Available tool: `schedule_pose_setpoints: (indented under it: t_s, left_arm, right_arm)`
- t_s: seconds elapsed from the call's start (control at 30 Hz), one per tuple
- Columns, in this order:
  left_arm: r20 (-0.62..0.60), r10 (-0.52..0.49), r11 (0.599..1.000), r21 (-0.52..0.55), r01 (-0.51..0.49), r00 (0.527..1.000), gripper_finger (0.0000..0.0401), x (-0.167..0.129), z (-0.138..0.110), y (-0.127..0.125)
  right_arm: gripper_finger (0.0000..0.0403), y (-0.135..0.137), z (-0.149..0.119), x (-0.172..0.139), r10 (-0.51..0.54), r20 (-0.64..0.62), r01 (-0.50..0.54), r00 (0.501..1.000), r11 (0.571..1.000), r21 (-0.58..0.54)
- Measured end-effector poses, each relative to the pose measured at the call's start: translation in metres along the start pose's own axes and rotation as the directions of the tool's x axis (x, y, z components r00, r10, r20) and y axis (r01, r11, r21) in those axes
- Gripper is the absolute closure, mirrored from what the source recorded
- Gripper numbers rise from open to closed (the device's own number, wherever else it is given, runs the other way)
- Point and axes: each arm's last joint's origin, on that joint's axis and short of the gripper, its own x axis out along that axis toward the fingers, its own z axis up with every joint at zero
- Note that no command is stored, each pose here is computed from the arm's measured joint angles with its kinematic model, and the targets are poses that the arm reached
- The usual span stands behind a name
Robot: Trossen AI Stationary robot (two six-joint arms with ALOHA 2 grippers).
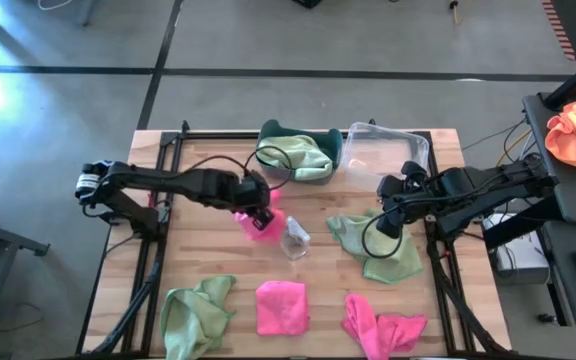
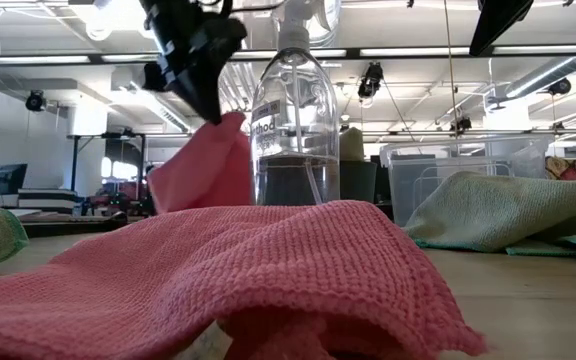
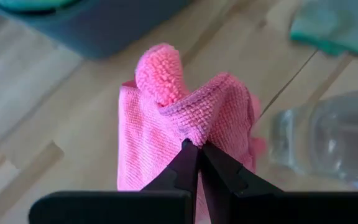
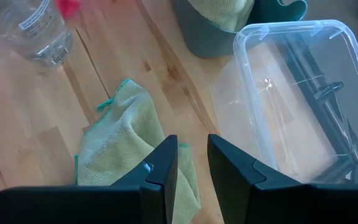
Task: Sort microfiber towel by color & place in baskets
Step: Put the left pink microfiber cloth into the transparent bin
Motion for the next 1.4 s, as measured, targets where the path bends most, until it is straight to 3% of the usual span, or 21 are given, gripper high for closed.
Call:
schedule_pose_setpoints:
  t_s: [0.4,0.67,0.87,1.17,1.4]
  left_arm:
    - [0.181,-0.079,0.997,0.028,0.075,0.980,0.0401,-0.048,0.039,-0.010]
    - [0.308,-0.083,0.995,0.083,0.060,0.948,0.0401,-0.072,0.066,-0.017]
    - [0.342,-0.091,0.982,0.187,0.027,0.935,0.0401,-0.069,0.094,-0.033]
    - [0.363,-0.160,0.932,0.361,0.020,0.918,0.0401,-0.055,0.143,-0.063]
    - [0.368,-0.227,0.908,0.415,0.059,0.902,0.0401,-0.046,0.175,-0.069]
  right_arm:
    - [0.0321,0.000,0.000,0.000,0.000,0.000,0.000,1.000,1.000,-0.008]
    - [0.0321,0.000,0.000,0.000,-0.001,0.000,0.001,1.000,1.000,-0.007]
    - [0.0321,0.000,0.000,0.000,0.000,0.001,0.000,1.000,1.000,-0.008]
    - [0.0321,-0.002,-0.001,-0.002,0.003,0.005,-0.003,1.000,1.000,-0.007]
    - [0.0321,-0.011,-0.007,-0.011,0.014,0.021,-0.015,1.000,0.999,0.038]
